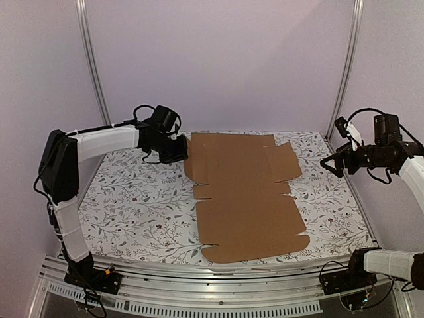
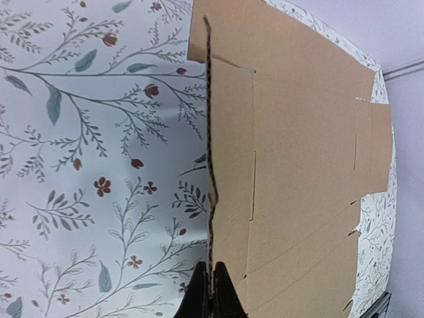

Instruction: Fold the paper box

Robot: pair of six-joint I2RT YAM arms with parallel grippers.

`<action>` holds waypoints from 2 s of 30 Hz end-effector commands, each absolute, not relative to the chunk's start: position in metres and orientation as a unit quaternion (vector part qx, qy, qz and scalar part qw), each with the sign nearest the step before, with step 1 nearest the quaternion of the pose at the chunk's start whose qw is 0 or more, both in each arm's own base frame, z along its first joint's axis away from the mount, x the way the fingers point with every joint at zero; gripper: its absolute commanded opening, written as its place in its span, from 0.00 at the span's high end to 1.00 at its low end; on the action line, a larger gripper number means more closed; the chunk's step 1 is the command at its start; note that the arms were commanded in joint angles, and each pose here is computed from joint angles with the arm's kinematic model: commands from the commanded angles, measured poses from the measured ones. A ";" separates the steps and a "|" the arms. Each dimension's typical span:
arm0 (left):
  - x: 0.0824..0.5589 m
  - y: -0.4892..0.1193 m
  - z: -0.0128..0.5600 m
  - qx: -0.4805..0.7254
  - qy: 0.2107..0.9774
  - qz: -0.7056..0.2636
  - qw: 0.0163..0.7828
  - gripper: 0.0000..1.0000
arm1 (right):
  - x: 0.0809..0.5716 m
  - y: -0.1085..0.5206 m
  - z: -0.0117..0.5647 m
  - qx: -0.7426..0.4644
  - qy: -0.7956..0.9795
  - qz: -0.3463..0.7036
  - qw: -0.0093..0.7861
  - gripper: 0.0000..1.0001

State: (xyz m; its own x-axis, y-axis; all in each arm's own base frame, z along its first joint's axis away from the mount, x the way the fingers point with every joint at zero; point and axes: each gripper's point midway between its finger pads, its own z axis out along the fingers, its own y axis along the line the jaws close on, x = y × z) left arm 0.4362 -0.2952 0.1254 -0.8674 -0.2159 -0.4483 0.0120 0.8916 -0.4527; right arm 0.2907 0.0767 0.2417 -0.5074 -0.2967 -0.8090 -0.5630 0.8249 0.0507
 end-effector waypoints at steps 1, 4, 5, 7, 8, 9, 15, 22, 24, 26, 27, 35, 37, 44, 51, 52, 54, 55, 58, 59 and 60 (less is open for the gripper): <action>0.426 -0.273 0.143 0.020 0.934 -0.229 0.273 1.00 | 0.280 0.093 0.272 -0.275 0.850 0.210 0.398 0.01; 0.418 -0.265 0.155 0.066 0.930 -0.212 0.293 1.00 | 0.286 0.097 0.288 -0.291 0.850 0.220 0.381 0.01; 0.416 -0.263 0.157 0.079 0.928 -0.206 0.300 1.00 | 0.289 0.098 0.295 -0.297 0.847 0.221 0.381 0.01; 0.413 -0.260 0.167 0.101 0.922 -0.199 0.316 1.00 | 0.298 0.101 0.304 -0.309 0.844 0.216 0.380 0.02; 0.412 -0.260 0.171 0.113 0.918 -0.200 0.323 1.00 | 0.305 0.100 0.304 -0.312 0.847 0.212 0.375 0.02; 0.409 -0.261 0.175 0.129 0.913 -0.202 0.330 1.00 | 0.308 0.107 0.308 -0.326 0.843 0.208 0.374 0.02; 0.392 -0.274 0.207 0.191 0.870 -0.256 0.376 1.00 | 0.324 0.142 0.317 -0.408 0.817 0.192 0.358 0.02; 0.375 -0.284 0.239 0.236 0.828 -0.291 0.417 1.00 | 0.354 0.180 0.304 -0.490 0.794 0.152 0.325 0.03; 0.370 -0.285 0.247 0.246 0.819 -0.291 0.430 1.00 | 0.362 0.187 0.302 -0.501 0.790 0.150 0.320 0.03; 0.367 -0.287 0.255 0.256 0.812 -0.277 0.445 1.00 | 0.372 0.193 0.303 -0.505 0.787 0.152 0.320 0.02; 0.364 -0.291 0.261 0.268 0.807 -0.269 0.453 1.00 | 0.376 0.195 0.305 -0.507 0.786 0.151 0.321 0.02; 0.350 -0.302 0.300 0.316 0.775 -0.232 0.496 1.00 | 0.393 0.198 0.306 -0.562 0.746 0.114 0.339 0.01; 0.347 -0.301 0.304 0.319 0.770 -0.232 0.501 1.00 | 0.396 0.199 0.301 -0.573 0.739 0.112 0.335 0.06; 0.341 -0.290 0.309 0.311 0.766 -0.211 0.521 1.00 | 0.400 0.211 0.293 -0.571 0.739 0.148 0.324 0.26; 0.343 -0.282 0.312 0.287 0.765 -0.205 0.539 1.00 | 0.379 0.220 0.295 -0.589 0.726 0.180 0.305 0.53; 0.344 -0.282 0.311 0.285 0.766 -0.205 0.539 1.00 | 0.376 0.221 0.294 -0.592 0.725 0.181 0.302 0.56; 0.346 -0.280 0.310 0.278 0.770 -0.202 0.538 1.00 | 0.372 0.222 0.296 -0.593 0.724 0.182 0.300 0.62; 0.346 -0.280 0.308 0.276 0.772 -0.201 0.537 1.00 | 0.370 0.222 0.297 -0.592 0.726 0.183 0.299 0.64; 0.348 -0.280 0.303 0.264 0.778 -0.204 0.533 1.00 | 0.366 0.223 0.299 -0.589 0.729 0.180 0.299 0.71; 0.349 -0.280 0.301 0.260 0.780 -0.208 0.531 1.00 | 0.365 0.224 0.298 -0.589 0.730 0.179 0.296 0.74; 0.349 -0.281 0.298 0.257 0.781 -0.212 0.528 1.00 | 0.362 0.225 0.297 -0.590 0.731 0.176 0.294 0.76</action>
State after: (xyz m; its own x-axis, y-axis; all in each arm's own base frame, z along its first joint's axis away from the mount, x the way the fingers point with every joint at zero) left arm 0.3462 -0.2775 0.2976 -0.3048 0.2322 -0.9237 0.6441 0.7646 -0.0203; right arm 0.3799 0.2206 0.2893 -0.1342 -0.7547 -0.6423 -0.9621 0.2544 -0.0980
